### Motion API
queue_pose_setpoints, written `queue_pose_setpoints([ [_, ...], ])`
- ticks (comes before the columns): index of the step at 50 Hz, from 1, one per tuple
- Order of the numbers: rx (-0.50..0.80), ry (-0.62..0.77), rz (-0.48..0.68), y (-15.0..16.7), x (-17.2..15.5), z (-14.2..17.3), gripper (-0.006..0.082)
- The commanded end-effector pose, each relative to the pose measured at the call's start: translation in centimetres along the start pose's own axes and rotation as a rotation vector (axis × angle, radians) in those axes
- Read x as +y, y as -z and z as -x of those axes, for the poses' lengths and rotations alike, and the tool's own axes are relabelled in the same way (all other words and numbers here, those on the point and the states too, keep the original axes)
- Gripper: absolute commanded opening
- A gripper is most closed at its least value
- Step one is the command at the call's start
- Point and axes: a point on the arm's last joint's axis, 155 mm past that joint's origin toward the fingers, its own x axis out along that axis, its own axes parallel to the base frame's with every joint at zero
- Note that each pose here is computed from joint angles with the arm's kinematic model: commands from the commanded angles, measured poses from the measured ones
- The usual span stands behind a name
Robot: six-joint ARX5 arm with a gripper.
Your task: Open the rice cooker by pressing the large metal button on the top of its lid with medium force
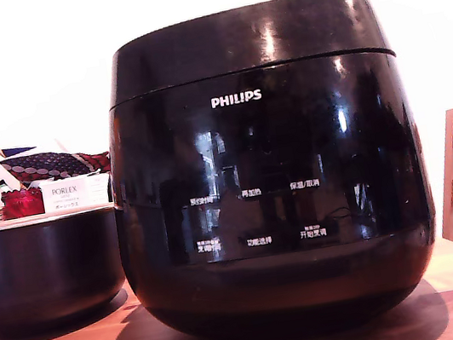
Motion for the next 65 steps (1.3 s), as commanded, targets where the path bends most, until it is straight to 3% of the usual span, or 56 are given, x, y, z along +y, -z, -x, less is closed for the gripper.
queue_pose_setpoints([
  [1, 0.011, 0.040, 0.010, -0.2, -0.9, -0.4, -0.0022],
  [22, 0.105, 0.204, 0.077, 2.4, -3.4, -4.0, -0.0022],
  [43, 0.198, 0.287, -0.052, 4.2, -5.4, -9.1, -0.0022],
  [65, 0.317, 0.298, -0.098, 6.1, -7.0, -14.5, -0.0022],
])
